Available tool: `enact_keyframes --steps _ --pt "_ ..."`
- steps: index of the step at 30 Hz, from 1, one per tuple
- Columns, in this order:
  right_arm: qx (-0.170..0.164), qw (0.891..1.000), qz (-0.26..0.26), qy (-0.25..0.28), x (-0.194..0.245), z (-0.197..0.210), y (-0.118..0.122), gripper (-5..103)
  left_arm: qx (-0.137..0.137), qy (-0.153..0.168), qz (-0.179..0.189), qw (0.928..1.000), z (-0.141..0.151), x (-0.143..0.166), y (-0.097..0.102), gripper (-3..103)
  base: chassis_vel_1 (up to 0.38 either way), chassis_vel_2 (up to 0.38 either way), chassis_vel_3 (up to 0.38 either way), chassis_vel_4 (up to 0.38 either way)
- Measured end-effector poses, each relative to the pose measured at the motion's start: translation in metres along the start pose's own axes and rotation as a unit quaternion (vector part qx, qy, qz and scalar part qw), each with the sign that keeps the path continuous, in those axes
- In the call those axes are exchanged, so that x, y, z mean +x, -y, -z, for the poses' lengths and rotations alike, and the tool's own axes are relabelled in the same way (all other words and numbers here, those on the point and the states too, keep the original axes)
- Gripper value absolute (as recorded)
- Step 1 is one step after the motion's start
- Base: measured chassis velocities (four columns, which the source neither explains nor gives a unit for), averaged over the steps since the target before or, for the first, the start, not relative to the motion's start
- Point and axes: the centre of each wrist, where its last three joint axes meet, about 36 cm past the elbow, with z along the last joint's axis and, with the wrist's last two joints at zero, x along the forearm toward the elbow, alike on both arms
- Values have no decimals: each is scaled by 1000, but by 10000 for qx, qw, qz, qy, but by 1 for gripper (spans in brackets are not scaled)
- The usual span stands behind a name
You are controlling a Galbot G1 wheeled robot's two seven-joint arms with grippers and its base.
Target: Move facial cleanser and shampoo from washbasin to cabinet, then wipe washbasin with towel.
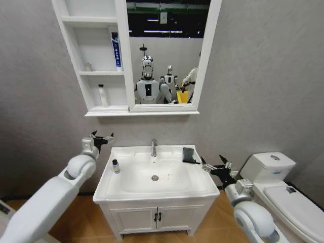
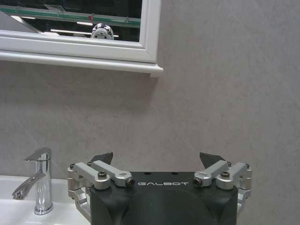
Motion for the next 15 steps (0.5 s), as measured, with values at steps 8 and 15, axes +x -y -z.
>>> enact_keyframes --steps 8,15 --pt "-3 10000 -13 39 -3 2 3 100 206 -272 35 9994 -63 10 31 100 0 0 0 0" --pt "-6 10000 -54 47 -4 2 6 100 228 -482 127 9985 -102 6 46 100 0 0 0 0"
